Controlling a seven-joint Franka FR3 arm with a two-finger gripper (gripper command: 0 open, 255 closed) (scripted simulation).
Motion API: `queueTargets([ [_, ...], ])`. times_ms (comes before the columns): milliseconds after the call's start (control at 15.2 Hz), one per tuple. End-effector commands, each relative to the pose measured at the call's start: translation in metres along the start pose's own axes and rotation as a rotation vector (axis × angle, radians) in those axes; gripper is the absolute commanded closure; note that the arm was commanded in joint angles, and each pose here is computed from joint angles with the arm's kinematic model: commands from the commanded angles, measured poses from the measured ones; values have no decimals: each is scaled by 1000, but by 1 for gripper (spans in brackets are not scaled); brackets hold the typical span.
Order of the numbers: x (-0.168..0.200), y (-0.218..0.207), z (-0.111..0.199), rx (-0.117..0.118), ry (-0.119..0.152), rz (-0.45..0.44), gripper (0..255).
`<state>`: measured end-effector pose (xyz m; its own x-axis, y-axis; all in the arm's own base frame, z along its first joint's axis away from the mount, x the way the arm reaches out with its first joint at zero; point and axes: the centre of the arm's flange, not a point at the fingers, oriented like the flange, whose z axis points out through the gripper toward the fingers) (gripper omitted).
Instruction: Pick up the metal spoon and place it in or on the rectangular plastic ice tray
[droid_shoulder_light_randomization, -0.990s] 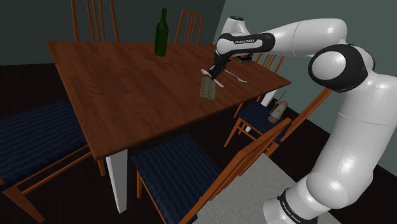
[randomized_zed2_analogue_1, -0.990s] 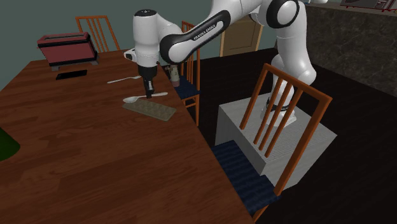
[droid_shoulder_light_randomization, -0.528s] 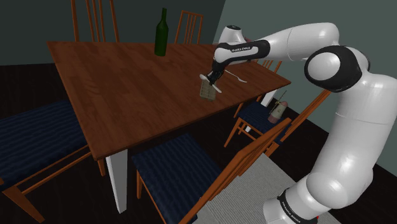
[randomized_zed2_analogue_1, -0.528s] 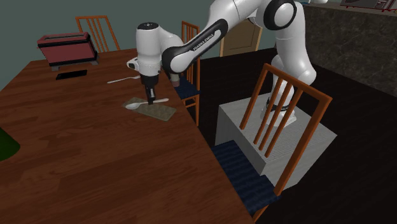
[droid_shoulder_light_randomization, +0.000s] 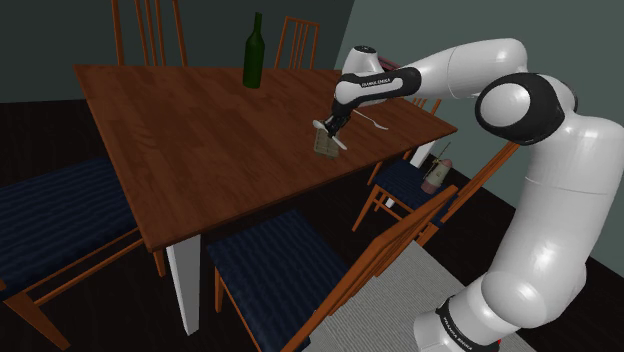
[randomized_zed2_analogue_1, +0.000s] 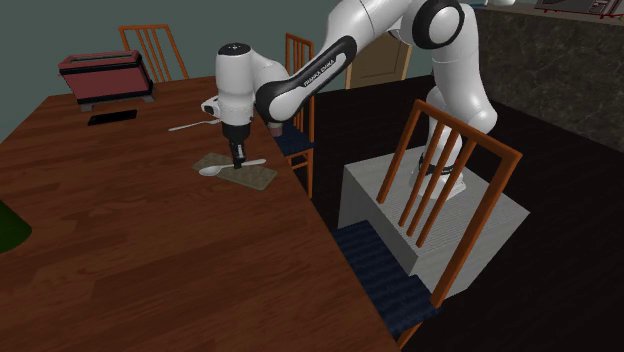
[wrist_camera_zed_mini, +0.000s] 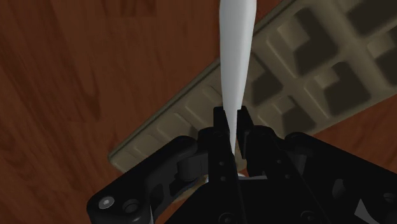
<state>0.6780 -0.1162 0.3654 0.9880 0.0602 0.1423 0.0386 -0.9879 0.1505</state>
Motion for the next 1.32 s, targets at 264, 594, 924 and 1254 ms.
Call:
queueTargets([
  [264, 0, 0, 1, 0, -1, 0, 0],
  [594, 0, 0, -26, 0, -1, 0, 0],
  [924, 0, 0, -49, 0, -1, 0, 0],
  [1254, 0, 0, -49, 0, -1, 0, 0],
])
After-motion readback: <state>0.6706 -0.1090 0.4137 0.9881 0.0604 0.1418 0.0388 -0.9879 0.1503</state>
